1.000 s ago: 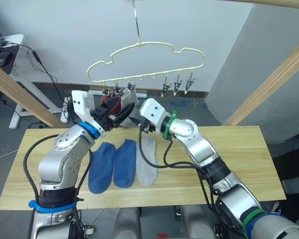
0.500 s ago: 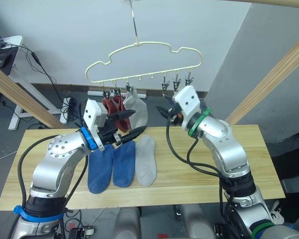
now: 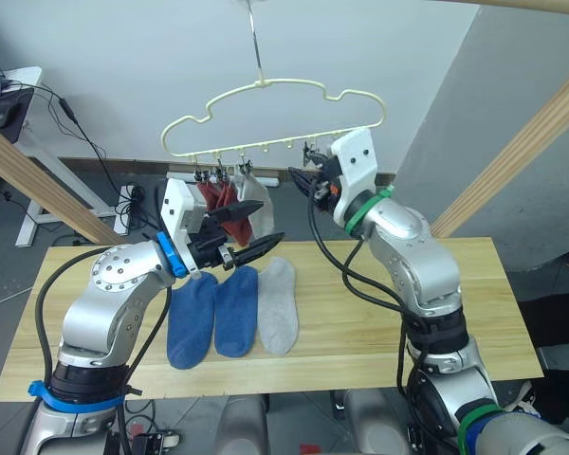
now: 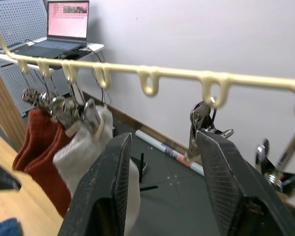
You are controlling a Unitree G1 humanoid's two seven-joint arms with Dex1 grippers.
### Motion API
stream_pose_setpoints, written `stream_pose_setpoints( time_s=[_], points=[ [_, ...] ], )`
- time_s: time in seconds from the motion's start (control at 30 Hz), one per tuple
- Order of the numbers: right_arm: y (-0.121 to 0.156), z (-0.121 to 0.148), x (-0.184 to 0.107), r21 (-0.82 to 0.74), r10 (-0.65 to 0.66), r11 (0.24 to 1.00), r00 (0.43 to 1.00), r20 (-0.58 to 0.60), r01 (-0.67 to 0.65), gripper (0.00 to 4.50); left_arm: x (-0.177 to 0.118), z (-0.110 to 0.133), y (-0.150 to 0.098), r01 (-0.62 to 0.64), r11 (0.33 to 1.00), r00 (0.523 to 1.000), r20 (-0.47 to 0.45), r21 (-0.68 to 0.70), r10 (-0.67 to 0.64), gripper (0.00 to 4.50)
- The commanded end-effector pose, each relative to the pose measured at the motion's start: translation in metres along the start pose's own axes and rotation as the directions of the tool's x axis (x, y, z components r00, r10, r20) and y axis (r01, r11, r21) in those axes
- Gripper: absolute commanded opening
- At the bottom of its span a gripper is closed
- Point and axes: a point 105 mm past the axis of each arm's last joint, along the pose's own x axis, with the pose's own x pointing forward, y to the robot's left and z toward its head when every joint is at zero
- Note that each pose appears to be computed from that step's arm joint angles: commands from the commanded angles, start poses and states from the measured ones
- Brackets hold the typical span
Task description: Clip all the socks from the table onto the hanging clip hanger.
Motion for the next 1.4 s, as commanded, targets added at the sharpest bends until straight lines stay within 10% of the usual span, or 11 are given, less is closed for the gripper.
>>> stream_pose_setpoints(
  time_s=[0.03, 0.53, 1.4],
  points=[
    [0.007, 0.023, -0.005, -0.03, 0.028, 0.999, 0.996, 0.089, -0.025, 2.16, 0.004, 0.012, -0.003, 0.009, 0.999, 0.999, 0.038, 0.046, -0.011, 3.41],
    [0.016, 0.014, -0.046, -0.087, 0.082, 0.993, 0.996, 0.039, -0.079, 2.16, 0.006, 0.012, -0.001, 0.028, 0.999, 0.999, 0.043, 0.042, -0.029, 3.41],
    [-0.008, 0.013, 0.001, 0.043, -0.039, 0.998, 0.999, -0.006, 0.039, 2.16, 0.013, 0.021, 0.007, 0.039, 0.998, 0.997, 0.063, 0.058, -0.042, 3.41]
  ],
)
